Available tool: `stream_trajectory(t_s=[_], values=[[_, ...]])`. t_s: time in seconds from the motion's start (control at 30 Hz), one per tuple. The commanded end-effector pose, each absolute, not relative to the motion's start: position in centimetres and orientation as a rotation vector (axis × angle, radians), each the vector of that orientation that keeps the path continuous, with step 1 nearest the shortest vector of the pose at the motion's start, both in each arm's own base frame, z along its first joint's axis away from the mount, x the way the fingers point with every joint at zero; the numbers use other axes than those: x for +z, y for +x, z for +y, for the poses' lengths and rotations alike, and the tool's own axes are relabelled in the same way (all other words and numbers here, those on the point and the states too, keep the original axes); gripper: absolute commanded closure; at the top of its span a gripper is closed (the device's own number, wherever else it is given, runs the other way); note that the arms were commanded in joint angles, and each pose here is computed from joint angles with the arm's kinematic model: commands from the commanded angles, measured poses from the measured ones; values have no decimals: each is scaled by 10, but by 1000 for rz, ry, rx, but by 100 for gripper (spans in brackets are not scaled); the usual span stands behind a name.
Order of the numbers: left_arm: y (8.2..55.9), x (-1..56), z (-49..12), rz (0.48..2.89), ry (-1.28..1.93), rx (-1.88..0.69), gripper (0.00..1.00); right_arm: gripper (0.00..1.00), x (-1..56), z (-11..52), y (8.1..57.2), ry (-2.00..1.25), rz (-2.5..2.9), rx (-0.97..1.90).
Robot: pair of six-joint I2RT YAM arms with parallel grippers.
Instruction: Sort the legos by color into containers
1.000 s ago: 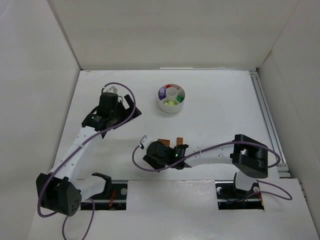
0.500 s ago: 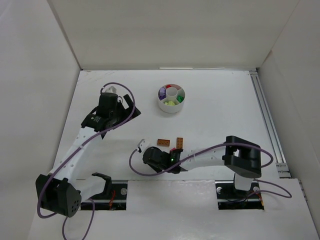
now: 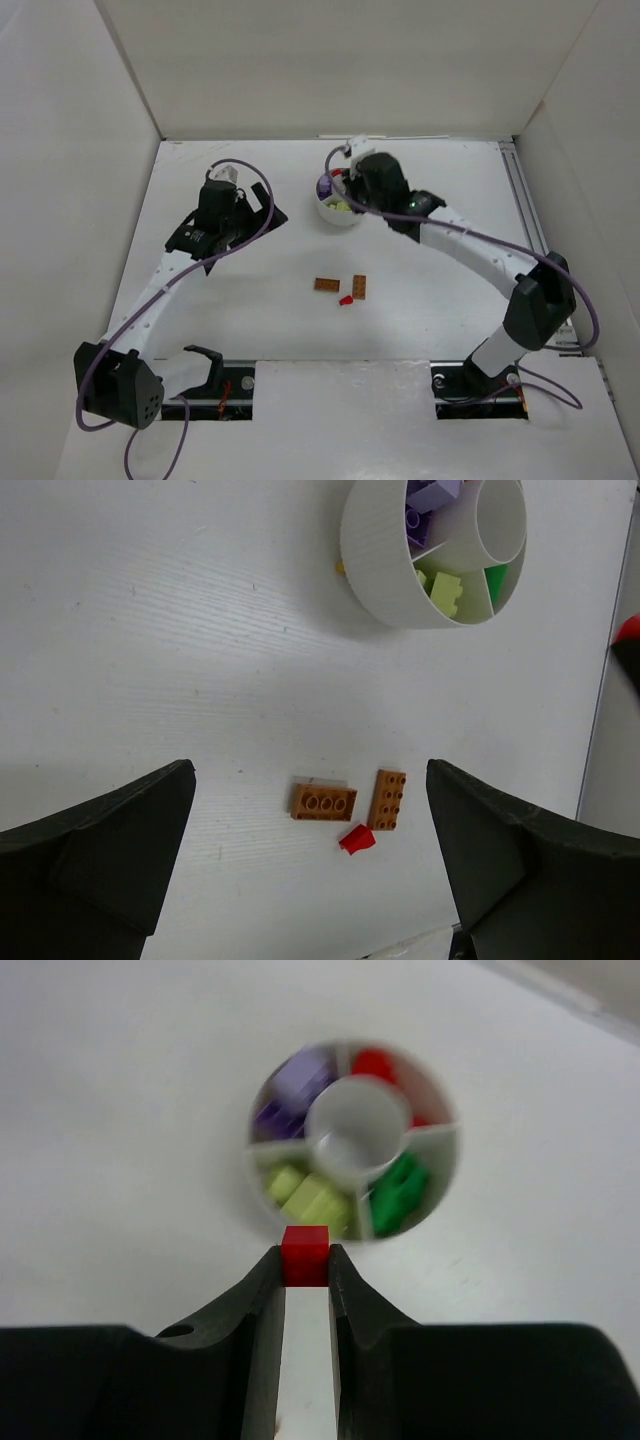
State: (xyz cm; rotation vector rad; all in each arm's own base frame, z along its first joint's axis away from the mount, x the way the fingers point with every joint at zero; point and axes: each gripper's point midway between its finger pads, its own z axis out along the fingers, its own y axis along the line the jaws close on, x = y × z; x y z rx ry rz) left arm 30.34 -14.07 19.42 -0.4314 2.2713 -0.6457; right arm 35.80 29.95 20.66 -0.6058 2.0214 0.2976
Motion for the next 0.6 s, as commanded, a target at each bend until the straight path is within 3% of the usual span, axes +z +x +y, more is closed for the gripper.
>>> stream_trajectory(t_s=[0.0,0.07,0.2,0.57], values=[[323,213,-145,2202,-363,-672,0,95,229,275,404,-640,1998,245],[330,224,-147,2180,-347,-676,0,95,251,260,438,-591,1978,252],[347,231,-149,2162,-329,-702,0,94,228,253,485,-601,2047,223],[373,209,-160,2216,-298,-808,0,90,191,268,530,-623,2116,309]])
